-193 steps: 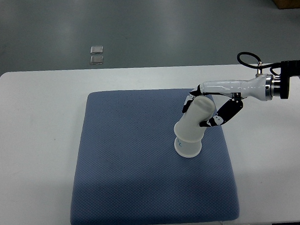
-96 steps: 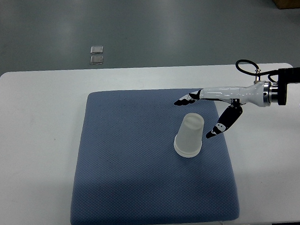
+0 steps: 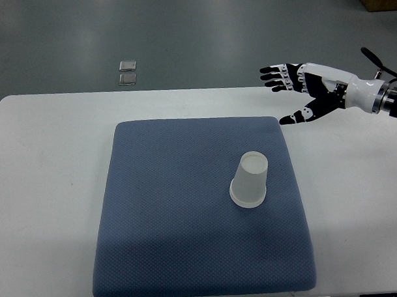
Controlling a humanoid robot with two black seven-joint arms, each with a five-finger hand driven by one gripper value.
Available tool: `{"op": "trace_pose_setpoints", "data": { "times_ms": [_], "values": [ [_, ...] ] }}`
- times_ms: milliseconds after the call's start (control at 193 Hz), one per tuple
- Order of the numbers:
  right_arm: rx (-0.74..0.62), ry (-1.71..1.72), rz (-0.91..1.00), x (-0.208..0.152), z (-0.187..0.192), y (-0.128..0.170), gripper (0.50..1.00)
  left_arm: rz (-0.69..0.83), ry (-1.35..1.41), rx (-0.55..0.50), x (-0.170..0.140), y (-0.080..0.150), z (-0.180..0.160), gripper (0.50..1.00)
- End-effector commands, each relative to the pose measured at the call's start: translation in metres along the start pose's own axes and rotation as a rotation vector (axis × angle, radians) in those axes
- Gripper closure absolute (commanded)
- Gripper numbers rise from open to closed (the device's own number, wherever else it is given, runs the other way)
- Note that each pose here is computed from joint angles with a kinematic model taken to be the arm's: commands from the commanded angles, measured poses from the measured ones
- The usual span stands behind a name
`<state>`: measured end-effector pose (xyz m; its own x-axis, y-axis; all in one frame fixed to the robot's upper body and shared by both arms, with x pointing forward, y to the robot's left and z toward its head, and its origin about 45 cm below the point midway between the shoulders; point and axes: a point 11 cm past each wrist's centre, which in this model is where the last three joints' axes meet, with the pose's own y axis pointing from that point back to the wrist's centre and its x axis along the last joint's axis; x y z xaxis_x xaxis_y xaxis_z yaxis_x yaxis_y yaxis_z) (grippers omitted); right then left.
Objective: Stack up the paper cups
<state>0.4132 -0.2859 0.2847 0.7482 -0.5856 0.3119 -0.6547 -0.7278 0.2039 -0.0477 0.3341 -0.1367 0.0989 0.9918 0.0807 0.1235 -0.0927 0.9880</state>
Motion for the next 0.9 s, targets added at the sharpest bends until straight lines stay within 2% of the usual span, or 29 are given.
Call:
{"op": "trace_pose_setpoints", "data": {
  "times_ms": [0, 213, 514, 623, 893],
  "values": [
    [-0.019, -0.087, 0.041, 0.002, 0.013, -0.006, 0.579, 0.0, 0.0, 0.0, 0.0, 0.0, 0.0, 0.5],
    [-0.042, -0.339, 0.093, -0.009, 0.038, -0.018, 0.576, 0.0, 0.0, 0.0, 0.0, 0.0, 0.0, 0.5],
    [-0.064, -0.696, 0.18, -0.006, 0.06, -0.025, 0.576, 0.0, 0.0, 0.0, 0.0, 0.0, 0.0, 0.5],
    [-0.077, -0.893, 0.214, -0.018, 0.08, -0.028, 0.576, 0.0, 0.0, 0.0, 0.0, 0.0, 0.0, 0.5],
    [-0.071, -0.959, 0.265, -0.02, 0.092, -0.036, 0.576, 0.0, 0.0, 0.0, 0.0, 0.0, 0.0, 0.5]
  ]
}}
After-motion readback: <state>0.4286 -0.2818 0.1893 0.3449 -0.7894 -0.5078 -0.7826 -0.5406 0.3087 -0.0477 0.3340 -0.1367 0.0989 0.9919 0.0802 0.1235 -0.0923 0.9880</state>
